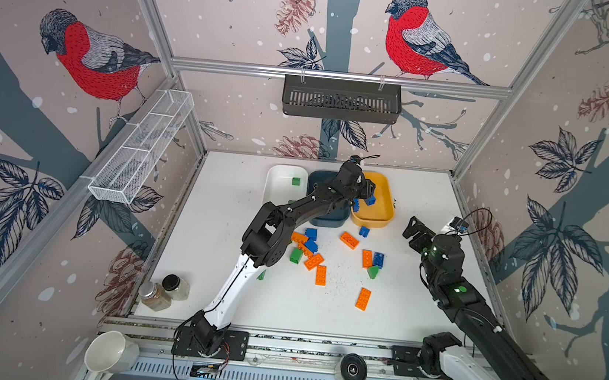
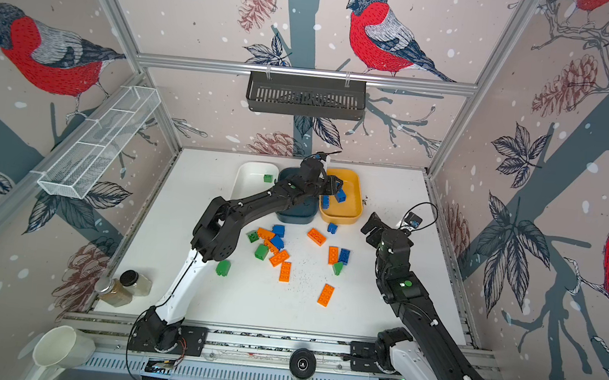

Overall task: Sort the legos into containers by color
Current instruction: 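Open the left gripper to drop the blue brick into the yellow container, then lower the right gripper onto an orange brick while the left arm moves back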

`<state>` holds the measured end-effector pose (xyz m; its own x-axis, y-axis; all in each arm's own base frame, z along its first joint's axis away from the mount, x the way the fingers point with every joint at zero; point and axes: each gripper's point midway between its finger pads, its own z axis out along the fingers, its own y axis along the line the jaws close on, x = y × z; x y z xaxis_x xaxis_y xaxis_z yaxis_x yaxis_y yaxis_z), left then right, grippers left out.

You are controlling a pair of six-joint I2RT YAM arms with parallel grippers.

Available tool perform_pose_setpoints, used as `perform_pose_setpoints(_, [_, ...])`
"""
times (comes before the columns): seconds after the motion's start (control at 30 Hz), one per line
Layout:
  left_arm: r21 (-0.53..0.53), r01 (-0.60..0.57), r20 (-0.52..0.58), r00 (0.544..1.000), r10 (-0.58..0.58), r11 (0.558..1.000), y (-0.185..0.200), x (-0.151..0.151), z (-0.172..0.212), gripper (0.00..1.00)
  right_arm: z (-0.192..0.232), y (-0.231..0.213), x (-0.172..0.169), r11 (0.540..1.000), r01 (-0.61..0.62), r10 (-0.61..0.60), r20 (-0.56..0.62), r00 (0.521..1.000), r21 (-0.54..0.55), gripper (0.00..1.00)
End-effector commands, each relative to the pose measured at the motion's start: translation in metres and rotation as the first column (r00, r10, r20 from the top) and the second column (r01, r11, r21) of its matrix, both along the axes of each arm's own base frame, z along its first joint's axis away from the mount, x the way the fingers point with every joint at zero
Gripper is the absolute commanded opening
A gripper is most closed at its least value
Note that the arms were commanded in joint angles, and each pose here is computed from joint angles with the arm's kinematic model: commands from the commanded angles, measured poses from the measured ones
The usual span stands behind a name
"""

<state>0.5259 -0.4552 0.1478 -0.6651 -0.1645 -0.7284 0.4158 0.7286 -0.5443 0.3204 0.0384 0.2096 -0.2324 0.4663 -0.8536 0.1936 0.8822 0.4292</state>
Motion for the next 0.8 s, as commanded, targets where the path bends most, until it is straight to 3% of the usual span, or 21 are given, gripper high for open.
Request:
perform_pose_setpoints(0.0, [0.037, -0.057, 0.041, 0.998, 0.055, 0.998, 0.005, 0.015, 0.008, 0.62, 0.002, 0.012, 0.004, 0.997, -0.072, 0.072, -0.010, 0.997, -0.001, 0.99])
perform_pose_setpoints(0.1, [0.031, -0.037, 0.041, 0.999, 0.035, 0.999, 0.002, 0.014, 0.020, 0.74, -0.001, 0.020, 0.006, 0.994, -0.110, 0.110, -0.028, 0.994, -0.007, 0.99])
perform_pose_setpoints(0.37, [0.006, -0.001, 0.048, 0.999, 0.001, 1.000, 0.014, -0.011, 0.055, 0.89, -0.032, 0.048, 0.015, 0.969, -0.244, 0.247, -0.152, 0.957, 0.039, 1.00])
perform_pose_setpoints(0.43, [0.011, -0.009, 0.066, 0.998, 0.009, 1.000, 0.021, -0.017, 0.065, 0.97, -0.045, 0.058, 0.015, 0.953, -0.300, 0.301, -0.208, 0.930, 0.039, 1.00])
perform_pose_setpoints(0.67, [0.012, -0.025, 0.100, 0.995, 0.024, 1.000, 0.051, -0.042, 0.077, 0.98, -0.088, 0.097, 0.013, 0.898, -0.435, 0.428, -0.365, 0.827, 0.068, 0.95])
perform_pose_setpoints(0.77, [-0.005, -0.055, 0.088, 0.995, 0.056, 0.998, 0.070, -0.048, 0.076, 0.98, -0.097, 0.132, 0.009, 0.828, -0.558, 0.531, -0.388, 0.753, 0.051, 0.95])
